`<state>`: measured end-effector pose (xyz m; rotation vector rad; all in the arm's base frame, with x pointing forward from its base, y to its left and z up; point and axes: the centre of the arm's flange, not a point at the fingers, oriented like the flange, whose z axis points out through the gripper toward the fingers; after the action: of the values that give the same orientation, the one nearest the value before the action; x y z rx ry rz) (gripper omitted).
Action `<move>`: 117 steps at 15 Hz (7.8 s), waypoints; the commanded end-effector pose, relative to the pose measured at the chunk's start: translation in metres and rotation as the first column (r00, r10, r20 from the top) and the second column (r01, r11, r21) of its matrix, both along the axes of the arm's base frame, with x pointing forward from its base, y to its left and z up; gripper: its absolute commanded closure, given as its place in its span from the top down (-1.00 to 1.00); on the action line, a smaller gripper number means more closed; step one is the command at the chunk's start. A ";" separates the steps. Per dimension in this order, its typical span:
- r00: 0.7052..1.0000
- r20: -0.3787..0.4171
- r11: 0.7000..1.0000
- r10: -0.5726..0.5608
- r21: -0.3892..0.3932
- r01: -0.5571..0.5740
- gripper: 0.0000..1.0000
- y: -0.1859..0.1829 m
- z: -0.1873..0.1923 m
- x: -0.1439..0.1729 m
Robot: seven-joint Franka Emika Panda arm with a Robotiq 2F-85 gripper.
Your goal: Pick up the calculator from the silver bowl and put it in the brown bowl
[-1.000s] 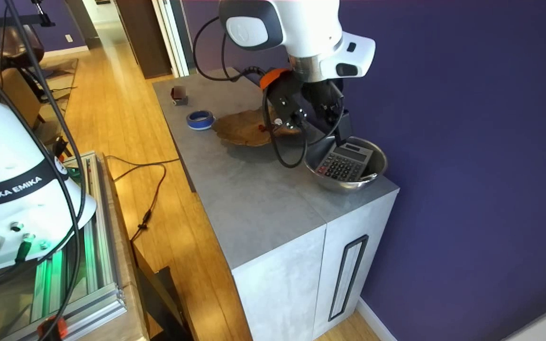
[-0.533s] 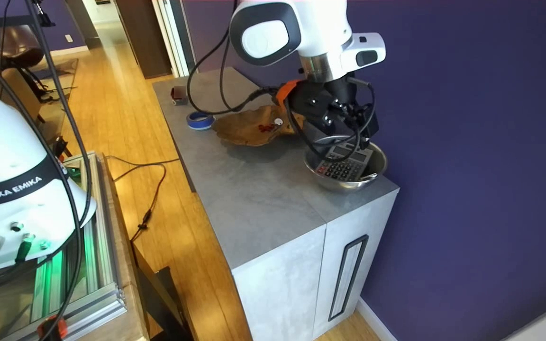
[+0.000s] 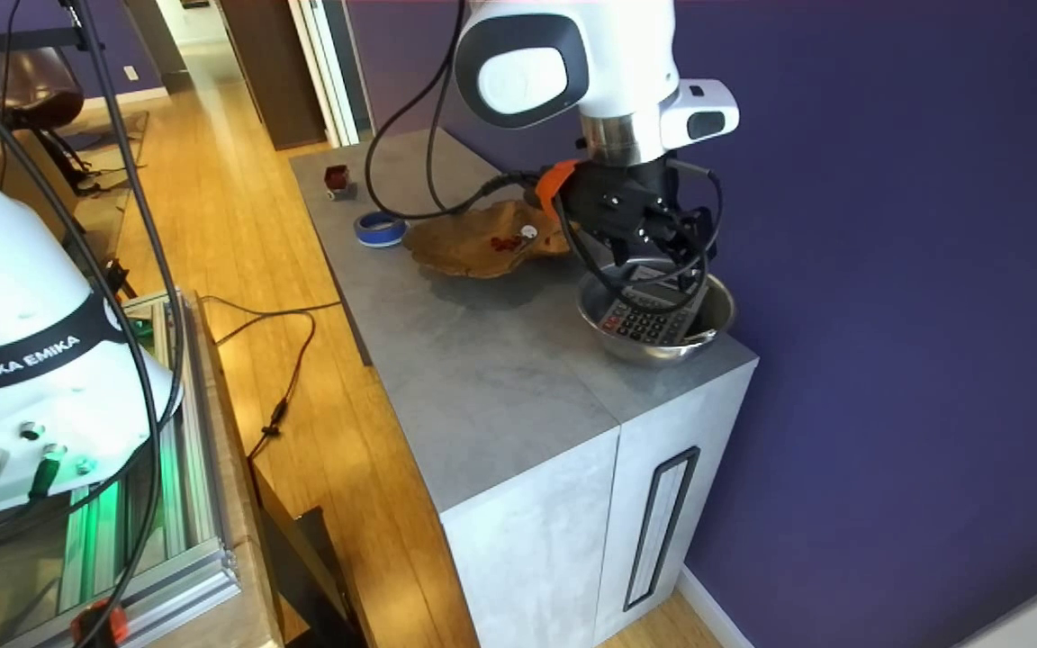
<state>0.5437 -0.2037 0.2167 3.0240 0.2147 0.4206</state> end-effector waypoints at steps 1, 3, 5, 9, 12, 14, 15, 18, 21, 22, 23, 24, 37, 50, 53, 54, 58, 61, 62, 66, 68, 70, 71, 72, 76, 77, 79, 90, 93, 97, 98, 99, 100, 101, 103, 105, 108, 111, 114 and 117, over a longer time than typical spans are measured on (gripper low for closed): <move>0.992 -0.074 0.994 0.102 0.046 -0.099 1.00 -0.024 -0.007 0.022; 0.988 -0.073 0.989 0.137 0.070 -0.132 1.00 -0.036 -0.009 0.033; 0.986 -0.065 0.984 0.154 0.103 -0.147 1.00 -0.042 -0.011 0.041; 0.988 -0.114 0.983 0.105 0.162 -0.086 1.00 -0.054 -0.029 0.036; 0.998 -0.041 0.983 0.039 0.178 -0.031 1.00 -0.057 -0.035 0.032; 0.995 -0.076 0.986 0.060 0.160 -0.047 1.00 -0.054 -0.034 0.028; 0.996 -0.071 0.985 0.057 0.168 -0.044 1.00 -0.053 -0.036 0.030; 0.993 -0.100 0.982 0.062 0.182 -0.043 1.00 -0.044 -0.052 0.034; 0.994 -0.091 0.979 0.060 0.198 -0.041 1.00 -0.037 -0.068 0.037; 0.995 -0.084 0.979 0.056 0.203 -0.038 1.00 -0.037 -0.072 0.038; 0.996 -0.072 0.979 0.052 0.202 -0.037 1.00 -0.036 -0.074 0.039; 0.997 -0.060 0.979 0.055 0.197 -0.042 1.00 -0.035 -0.074 0.040; 1.000 0.006 0.990 0.002 0.138 -0.003 1.00 -0.050 -0.061 0.055; 0.942 -0.330 0.962 0.060 0.272 0.034 1.00 -0.052 -0.099 0.070; 0.912 -0.395 0.935 0.111 0.352 0.039 0.47 -0.049 -0.097 0.068; 0.906 -0.402 0.925 0.131 0.379 0.034 0.37 -0.048 -0.094 0.067; 0.917 -0.377 0.906 0.134 0.421 0.041 -0.23 -0.051 -0.073 0.062; 0.936 -0.329 0.888 0.122 0.458 0.045 -0.64 -0.060 -0.059 0.058; 0.941 -0.315 0.877 0.120 0.478 0.048 -0.80 -0.063 -0.056 0.057; 0.957 -0.264 0.841 0.121 0.540 0.043 -0.88 -0.075 -0.042 0.052; 0.960 -0.247 0.817 0.134 0.576 0.034 -0.90 -0.079 -0.037 0.049; 0.962 -0.229 0.792 0.151 0.610 0.020 -0.94 -0.084 -0.028 0.046; 0.962 -0.220 0.780 0.161 0.625 0.012 -0.94 -0.086 -0.024 0.045; 0.962 -0.213 0.768 0.170 0.641 0.006 -0.93 -0.090 -0.021 0.044; 0.957 -0.211 0.705 0.200 0.709 0.009 -0.91 -0.097 -0.018 0.038; 0.958 -0.206 0.690 0.201 0.723 0.011 -0.91 -0.099 -0.015 0.036; 0.959 -0.191 0.671 0.211 0.742 0.000 -0.91 -0.097 -0.004 0.028; 0.811 -0.101 0.614 0.577 0.708 -0.349 -0.91 0.078 0.031 -0.026; 0.753 -0.131 0.609 0.645 0.683 -0.403 -0.91 0.143 0.028 -0.038; 0.714 -0.133 0.583 0.687 0.688 -0.432 -0.66 0.173 0.016 -0.024; 0.701 -0.136 0.580 0.700 0.681 -0.447 -0.66 0.185 0.016 -0.026; 0.696 -0.137 0.579 0.705 0.678 -0.453 -0.91 0.189 0.016 -0.028; 0.742 -0.162 0.630 0.650 0.662 -0.407 -0.91 0.189 0.010 -0.024; 0.765 -0.184 0.660 0.617 0.650 -0.376 -0.91 0.191 0.006 -0.020; 0.808 -0.214 0.715 0.549 0.620 -0.322 -0.91 0.194 -0.001 -0.010; 0.835 -0.243 0.759 0.494 0.588 -0.278 -0.91 0.197 -0.004 -0.002; 0.858 -0.270 0.806 0.436 0.542 -0.239 -0.91 0.205 -0.007 0.007; 0.863 -0.317 0.843 0.394 0.498 -0.202 -0.91 0.213 -0.010 0.018; 0.844 -0.382 0.870 0.376 0.460 -0.179 -0.91 0.222 -0.015 0.027; 0.822 -0.429 0.880 0.375 0.443 -0.170 -0.91 0.228 -0.024 0.033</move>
<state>0.5616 0.0168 0.1975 3.4681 0.7125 -0.2960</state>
